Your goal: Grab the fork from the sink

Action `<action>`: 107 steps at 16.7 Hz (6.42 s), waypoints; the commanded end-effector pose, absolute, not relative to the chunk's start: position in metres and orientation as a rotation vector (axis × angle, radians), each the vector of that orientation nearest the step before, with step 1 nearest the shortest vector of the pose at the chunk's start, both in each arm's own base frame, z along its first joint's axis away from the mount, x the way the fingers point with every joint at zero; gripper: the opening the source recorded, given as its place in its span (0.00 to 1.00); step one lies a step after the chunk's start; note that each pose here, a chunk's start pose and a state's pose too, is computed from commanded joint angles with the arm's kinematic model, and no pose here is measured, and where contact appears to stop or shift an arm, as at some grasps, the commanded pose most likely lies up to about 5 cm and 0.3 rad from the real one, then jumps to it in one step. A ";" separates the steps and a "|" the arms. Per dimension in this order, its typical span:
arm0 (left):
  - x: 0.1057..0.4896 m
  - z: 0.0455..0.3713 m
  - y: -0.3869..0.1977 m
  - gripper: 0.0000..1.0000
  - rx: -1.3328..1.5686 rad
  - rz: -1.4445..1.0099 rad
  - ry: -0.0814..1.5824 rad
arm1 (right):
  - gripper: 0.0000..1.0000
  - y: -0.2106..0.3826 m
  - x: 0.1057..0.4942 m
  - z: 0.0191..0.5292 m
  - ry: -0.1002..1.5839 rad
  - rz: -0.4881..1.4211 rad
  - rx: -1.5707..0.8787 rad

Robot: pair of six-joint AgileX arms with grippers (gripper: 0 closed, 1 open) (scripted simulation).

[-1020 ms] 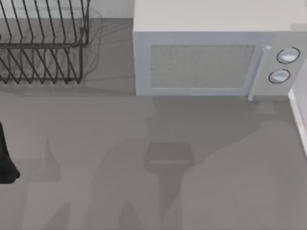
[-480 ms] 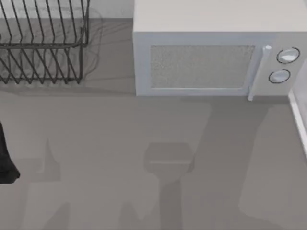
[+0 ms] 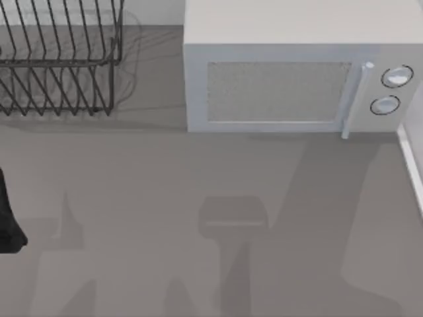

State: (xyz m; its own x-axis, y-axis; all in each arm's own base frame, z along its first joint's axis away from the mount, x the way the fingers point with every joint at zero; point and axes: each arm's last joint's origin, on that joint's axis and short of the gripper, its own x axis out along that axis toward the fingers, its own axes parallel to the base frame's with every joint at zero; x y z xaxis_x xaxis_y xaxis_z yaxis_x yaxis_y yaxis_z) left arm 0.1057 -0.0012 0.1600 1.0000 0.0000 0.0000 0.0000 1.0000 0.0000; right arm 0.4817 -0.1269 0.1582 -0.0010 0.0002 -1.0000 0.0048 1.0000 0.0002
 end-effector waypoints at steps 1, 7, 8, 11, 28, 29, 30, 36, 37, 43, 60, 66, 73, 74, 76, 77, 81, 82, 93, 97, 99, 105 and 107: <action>0.106 0.160 -0.001 1.00 0.000 0.000 0.000 | 1.00 -0.127 0.482 0.157 1.573 -0.003 0.004; 0.106 0.160 -0.001 1.00 0.000 0.000 0.000 | 1.00 -0.130 0.489 0.087 1.565 -0.007 0.004; 0.106 0.160 -0.001 1.00 0.000 0.000 0.000 | 1.00 -0.131 0.489 0.071 1.557 -0.009 0.003; 0.106 0.160 -0.001 1.00 0.000 0.000 0.000 | 1.00 -0.130 0.485 0.027 1.559 -0.010 0.005; 0.106 0.160 -0.001 1.00 0.000 0.000 0.000 | 0.17 -0.130 0.481 0.011 1.571 -0.008 0.008; 0.106 0.160 -0.001 1.00 0.000 0.000 0.000 | 0.10 -0.130 0.481 0.011 1.571 -0.008 0.008; 0.106 0.160 -0.001 1.00 0.000 0.000 0.000 | 0.02 -0.130 0.481 0.011 1.571 -0.008 0.008; 0.106 0.160 -0.001 1.00 0.000 0.000 0.000 | 0.00 -0.130 0.481 0.011 1.571 -0.008 0.008; 0.106 0.160 -0.001 1.00 0.000 0.000 0.000 | 0.00 -0.130 0.481 0.011 1.571 -0.008 0.008; 0.106 0.160 -0.001 1.00 0.000 0.000 0.000 | 0.00 -0.131 0.491 0.056 1.517 -0.015 0.010; 0.106 0.160 -0.001 1.00 0.000 0.000 0.000 | 0.00 -0.123 0.484 0.193 1.509 -0.037 0.019; 0.106 0.160 -0.001 1.00 0.000 0.000 0.000 | 0.00 -0.057 0.446 0.258 1.420 -0.153 0.068; 0.106 0.160 -0.001 1.00 0.000 0.000 0.000 | 0.00 0.063 0.326 0.283 1.473 -0.113 0.077; 0.106 0.160 -0.001 1.00 0.000 0.000 0.000 | 0.00 0.076 0.307 0.280 1.495 -0.094 0.065; 0.106 0.160 -0.001 1.00 0.000 0.000 0.000 | 0.00 0.096 0.274 0.275 1.534 -0.054 0.039; 0.106 0.160 -0.001 1.00 0.000 0.000 0.000 | 0.00 0.103 0.261 0.273 1.548 -0.036 0.027; 0.106 0.160 -0.001 1.00 0.000 0.000 0.000 | 0.00 0.112 0.242 0.270 1.571 -0.008 0.008; 0.106 0.160 -0.001 1.00 0.000 0.000 0.000 | 0.00 0.112 0.242 0.270 1.571 -0.008 0.008; 0.106 0.160 -0.001 1.00 0.000 0.000 0.000 | 0.00 0.114 0.248 0.192 1.558 -0.004 0.014; 0.106 0.160 -0.001 1.00 0.000 0.000 0.000 | 0.00 0.113 0.242 0.161 1.570 -0.008 0.008; 0.106 0.160 -0.001 1.00 0.000 0.000 0.000 | 0.00 0.112 0.242 0.160 1.571 -0.008 0.008; 0.106 0.160 -0.001 1.00 0.000 0.000 0.000 | 0.30 0.112 0.242 0.160 1.571 -0.008 0.008; 0.106 0.160 -0.001 1.00 0.000 0.000 0.000 | 0.45 0.112 0.242 0.160 1.571 -0.008 0.008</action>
State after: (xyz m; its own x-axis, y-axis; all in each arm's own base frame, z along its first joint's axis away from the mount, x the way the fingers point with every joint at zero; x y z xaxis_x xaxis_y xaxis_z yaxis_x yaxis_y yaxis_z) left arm 0.1057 -0.0012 0.1600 1.0000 0.0000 0.0000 0.0000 1.0000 0.0000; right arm 0.2418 0.1125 0.1600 0.0000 0.0000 -1.0000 0.0100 1.0000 0.0000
